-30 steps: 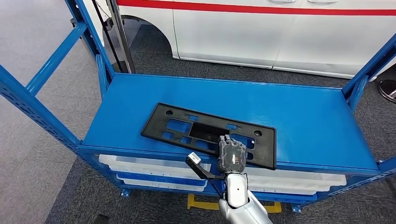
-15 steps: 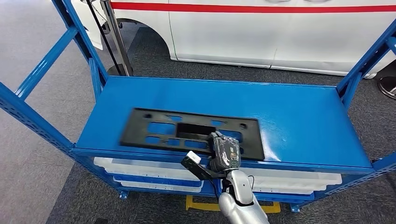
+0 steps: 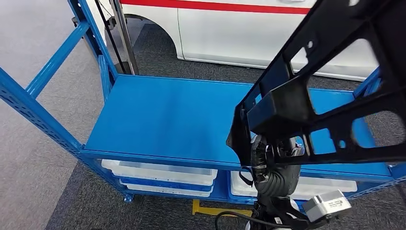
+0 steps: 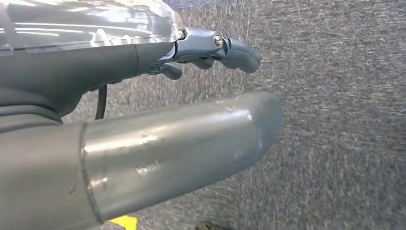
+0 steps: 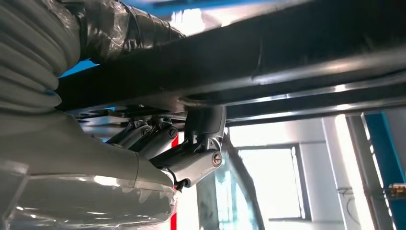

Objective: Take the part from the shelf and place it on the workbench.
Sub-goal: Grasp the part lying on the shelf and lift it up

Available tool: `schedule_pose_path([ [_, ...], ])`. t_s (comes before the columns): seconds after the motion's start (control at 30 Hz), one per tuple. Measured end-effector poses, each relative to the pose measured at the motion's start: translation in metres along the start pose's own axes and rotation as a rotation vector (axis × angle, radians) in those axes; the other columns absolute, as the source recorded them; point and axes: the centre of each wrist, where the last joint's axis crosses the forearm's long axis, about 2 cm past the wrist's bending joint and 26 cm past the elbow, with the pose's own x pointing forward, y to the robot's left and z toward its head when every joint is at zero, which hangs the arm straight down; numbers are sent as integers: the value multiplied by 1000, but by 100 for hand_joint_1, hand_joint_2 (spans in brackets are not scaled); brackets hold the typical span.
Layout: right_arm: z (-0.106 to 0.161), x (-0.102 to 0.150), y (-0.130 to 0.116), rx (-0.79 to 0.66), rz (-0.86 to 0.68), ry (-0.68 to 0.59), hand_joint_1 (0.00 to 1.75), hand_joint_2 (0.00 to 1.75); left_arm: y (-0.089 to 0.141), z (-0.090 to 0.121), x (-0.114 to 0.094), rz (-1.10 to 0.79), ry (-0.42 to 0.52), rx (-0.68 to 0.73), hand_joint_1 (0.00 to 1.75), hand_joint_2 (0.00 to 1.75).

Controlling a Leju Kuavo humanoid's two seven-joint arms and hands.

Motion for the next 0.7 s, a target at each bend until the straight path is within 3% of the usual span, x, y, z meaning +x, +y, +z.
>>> schedule_pose_path([
  [0.23, 1, 8, -2, -13, -1, -18, 175, 175, -5, 0, 2, 1, -3, -10, 0, 0],
  [0.7, 13, 9, -4, -38, -48, 65, 175, 175, -6, 1, 2, 16, 20, 2, 0, 0],
])
